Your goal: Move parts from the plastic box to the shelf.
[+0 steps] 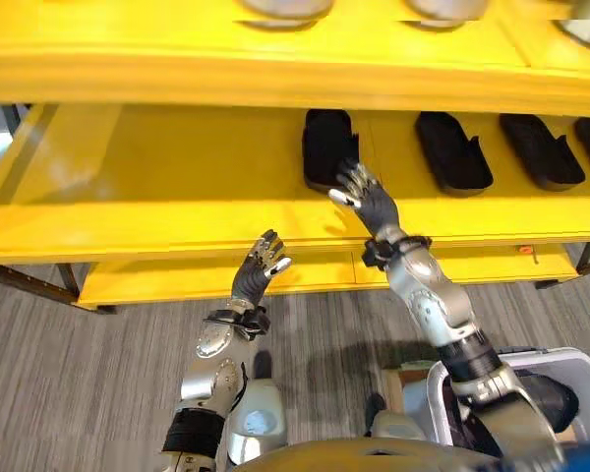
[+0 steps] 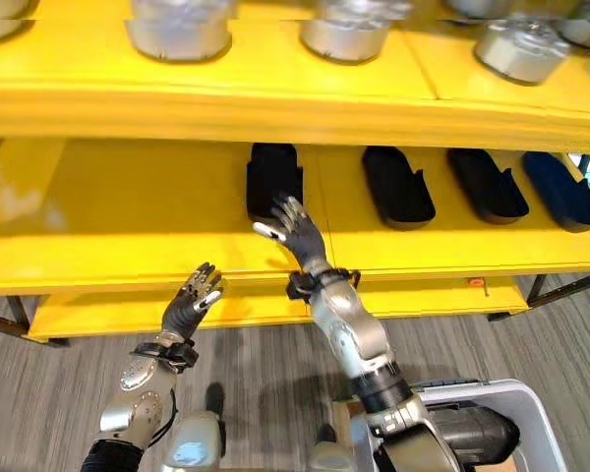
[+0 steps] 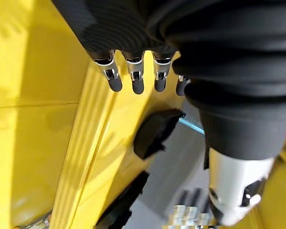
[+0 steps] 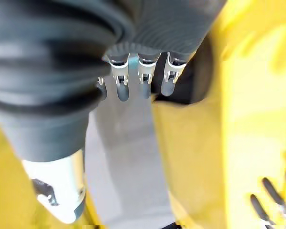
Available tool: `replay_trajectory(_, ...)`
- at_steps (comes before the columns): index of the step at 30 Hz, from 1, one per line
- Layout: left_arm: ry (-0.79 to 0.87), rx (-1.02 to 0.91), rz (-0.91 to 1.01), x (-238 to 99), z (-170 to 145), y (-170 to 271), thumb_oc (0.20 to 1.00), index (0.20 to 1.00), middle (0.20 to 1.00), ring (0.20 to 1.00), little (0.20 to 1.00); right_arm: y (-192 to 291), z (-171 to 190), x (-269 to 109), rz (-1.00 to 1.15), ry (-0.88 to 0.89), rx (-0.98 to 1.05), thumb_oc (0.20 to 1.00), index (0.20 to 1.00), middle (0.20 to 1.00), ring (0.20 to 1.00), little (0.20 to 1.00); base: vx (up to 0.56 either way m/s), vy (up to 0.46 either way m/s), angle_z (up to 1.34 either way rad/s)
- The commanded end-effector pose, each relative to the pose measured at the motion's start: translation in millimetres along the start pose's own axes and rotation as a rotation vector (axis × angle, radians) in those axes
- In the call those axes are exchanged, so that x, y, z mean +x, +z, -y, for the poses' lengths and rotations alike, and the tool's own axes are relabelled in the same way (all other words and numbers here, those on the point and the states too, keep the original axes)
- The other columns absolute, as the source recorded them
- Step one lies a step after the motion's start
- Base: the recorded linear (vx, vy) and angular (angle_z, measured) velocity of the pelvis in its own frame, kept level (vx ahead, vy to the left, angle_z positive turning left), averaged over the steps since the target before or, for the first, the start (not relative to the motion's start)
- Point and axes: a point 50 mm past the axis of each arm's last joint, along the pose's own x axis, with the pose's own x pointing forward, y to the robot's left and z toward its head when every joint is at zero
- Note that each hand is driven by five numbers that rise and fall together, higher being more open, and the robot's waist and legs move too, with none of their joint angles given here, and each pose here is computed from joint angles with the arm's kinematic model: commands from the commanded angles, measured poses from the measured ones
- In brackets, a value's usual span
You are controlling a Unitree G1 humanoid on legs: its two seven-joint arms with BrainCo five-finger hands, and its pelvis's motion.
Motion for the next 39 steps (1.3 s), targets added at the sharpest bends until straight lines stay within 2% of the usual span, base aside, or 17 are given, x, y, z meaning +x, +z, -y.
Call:
replay_trajectory(1,-0.058,0.013,0.119,4.0,15.2,18.2,1.000,1.000,1.000,1.000,1.000,37.7,-29.8,-10.3,0.236,0.195,0.024,1.000,1.000,1.000,1.000,1.000,-0.02,-0.064,-0.08)
replay_trajectory(3,-0.047,-0.002,0.119,0.6,14.3,16.0,1.000,1.000,1.000,1.000,1.000,33.5,-17.8,-27.1,0.246,0.168,-0.036,1.000,1.000,1.000,1.000,1.000,0.00,-0.051,-0.17)
replay_trajectory(5,-0.039,-0.030,0.103,-0.8,16.4,9.5,1.000,1.000,1.000,1.000,1.000,10.7,-14.2,-35.1,0.167,0.178,0.027,1.000,1.000,1.000,1.000,1.000,0.00,-0.056,-0.11)
replay_trajectory(7,-0.038,-0.039,0.098,0.0,17.2,7.8,1.000,1.000,1.000,1.000,1.000,10.1,-3.3,-41.2,0.174,0.146,-0.008,1.000,1.000,1.000,1.000,1.000,-0.02,-0.043,-0.01)
replay_trajectory(8,-0.032,-0.043,0.097,-0.5,17.2,7.0,1.000,1.000,1.000,1.000,1.000,18.1,10.0,-49.5,0.200,0.111,-0.117,1.000,1.000,1.000,1.000,1.000,-0.03,-0.054,0.02)
replay_trajectory(9,-0.034,-0.049,0.094,-0.9,18.7,5.5,1.000,1.000,1.000,1.000,1.000,18.0,16.4,-54.1,0.200,0.089,-0.144,1.000,1.000,1.000,1.000,1.000,-0.05,-0.077,-0.01)
replay_trajectory(15,0.011,-0.101,0.082,-3.9,16.6,-3.1,1.000,1.000,1.000,1.000,1.000,4.9,35.5,-60.6,0.180,-0.018,-0.080,1.000,1.000,1.000,1.000,1.000,-0.03,-0.078,-0.01)
replay_trajectory(18,0.014,-0.133,0.086,-4.8,19.0,-6.2,1.000,1.000,1.000,1.000,1.000,10.9,43.5,-62.8,0.200,-0.063,-0.130,1.000,1.000,1.000,1.000,1.000,-0.05,-0.151,0.01)
replay_trajectory(22,0.014,-0.175,0.094,-4.5,22.4,-8.7,1.000,1.000,1.000,1.000,1.000,22.2,38.9,-60.1,0.216,-0.028,-0.224,1.000,1.000,1.000,1.000,1.000,-0.10,-0.145,0.03)
replay_trajectory(28,0.031,-0.178,0.068,-5.6,20.5,-15.3,1.000,1.000,1.000,1.000,1.000,27.5,22.2,-48.0,0.224,0.054,-0.261,1.000,1.000,1.000,1.000,1.000,-0.12,-0.161,0.06)
replay_trajectory(33,0.030,-0.129,0.144,-5.5,11.3,5.0,1.000,1.000,1.000,1.000,1.000,24.8,10.7,-35.7,0.234,0.076,-0.164,1.000,1.000,1.000,1.000,1.000,-0.13,-0.085,-0.36)
replay_trajectory(39,0.023,-0.099,0.193,-5.0,8.4,18.8,1.000,1.000,1.000,1.000,1.000,16.3,9.5,-33.7,0.229,0.047,-0.051,1.000,1.000,1.000,1.000,1.000,-0.07,0.234,-0.77)
